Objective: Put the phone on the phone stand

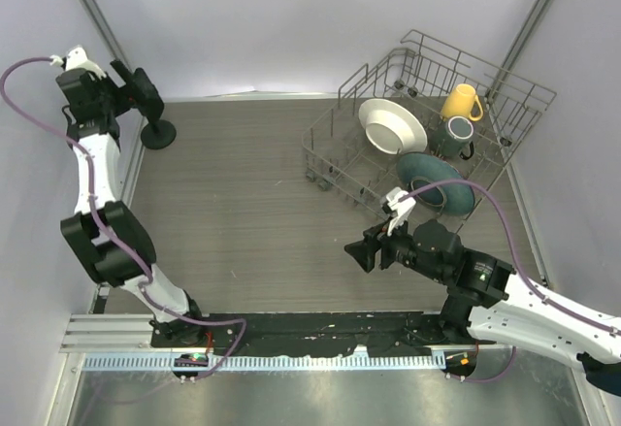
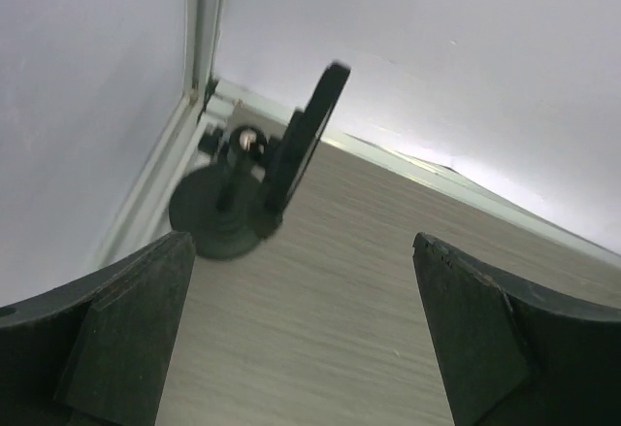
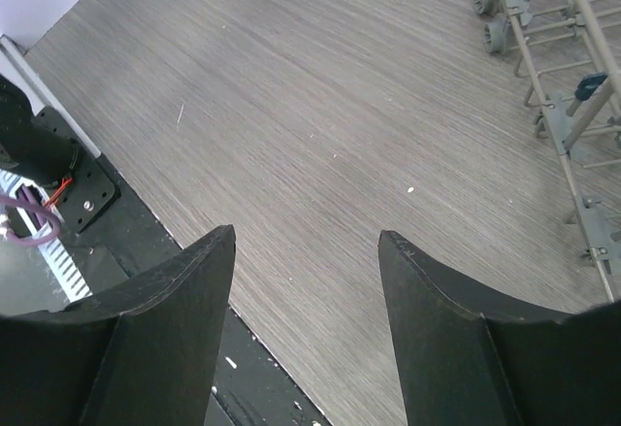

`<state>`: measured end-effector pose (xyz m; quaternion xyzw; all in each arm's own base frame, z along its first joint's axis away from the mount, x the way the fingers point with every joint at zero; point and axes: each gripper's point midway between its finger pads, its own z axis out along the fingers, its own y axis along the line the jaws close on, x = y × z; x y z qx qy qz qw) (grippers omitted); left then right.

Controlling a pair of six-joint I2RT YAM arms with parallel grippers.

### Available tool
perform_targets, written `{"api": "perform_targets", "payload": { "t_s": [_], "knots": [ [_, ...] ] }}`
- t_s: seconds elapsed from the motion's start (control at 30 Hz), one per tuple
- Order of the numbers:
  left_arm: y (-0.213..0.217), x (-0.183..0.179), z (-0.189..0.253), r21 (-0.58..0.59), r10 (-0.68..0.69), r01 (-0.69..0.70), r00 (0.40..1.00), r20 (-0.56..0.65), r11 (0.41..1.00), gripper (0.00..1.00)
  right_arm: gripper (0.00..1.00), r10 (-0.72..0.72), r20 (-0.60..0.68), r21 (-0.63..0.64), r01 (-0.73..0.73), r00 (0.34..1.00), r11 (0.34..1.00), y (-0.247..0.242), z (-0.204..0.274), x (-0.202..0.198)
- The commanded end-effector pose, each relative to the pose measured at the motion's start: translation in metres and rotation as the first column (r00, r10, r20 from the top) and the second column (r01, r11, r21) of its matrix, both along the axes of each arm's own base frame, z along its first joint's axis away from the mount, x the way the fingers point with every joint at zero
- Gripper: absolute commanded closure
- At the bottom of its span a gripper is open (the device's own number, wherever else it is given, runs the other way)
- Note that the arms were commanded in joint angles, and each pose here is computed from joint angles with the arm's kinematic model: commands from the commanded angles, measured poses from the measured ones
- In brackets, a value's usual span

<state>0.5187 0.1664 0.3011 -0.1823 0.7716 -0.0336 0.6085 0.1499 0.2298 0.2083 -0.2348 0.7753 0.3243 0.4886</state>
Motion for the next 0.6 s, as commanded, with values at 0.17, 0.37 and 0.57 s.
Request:
{"api": "perform_targets", "payload": {
  "t_s": [0.17,0.37,0.57],
  "knots": [
    [-0.115,-0.086,0.021,-0.306,-0.036,0.052,0.998,0.057,0.951,0.00,0.30,-0.358,-0.024,-0.019,0.358,0.933,0.934,-0.038,0.016,0.039],
    [-0.286,-0.139,0.088,-0.092,-0.429,0.447,0.888,0.166,0.890,0.00,0.27,-0.540,0.049,-0.093,0.542,0.840,0.835,-0.070,0.045,0.059],
    [-0.389,-0.195,0.143,0.051,-0.692,0.701,0.686,0.223,0.711,0.00,0.22,-0.611,0.172,-0.031,0.625,0.772,0.780,-0.106,0.112,0.063]
  ]
}}
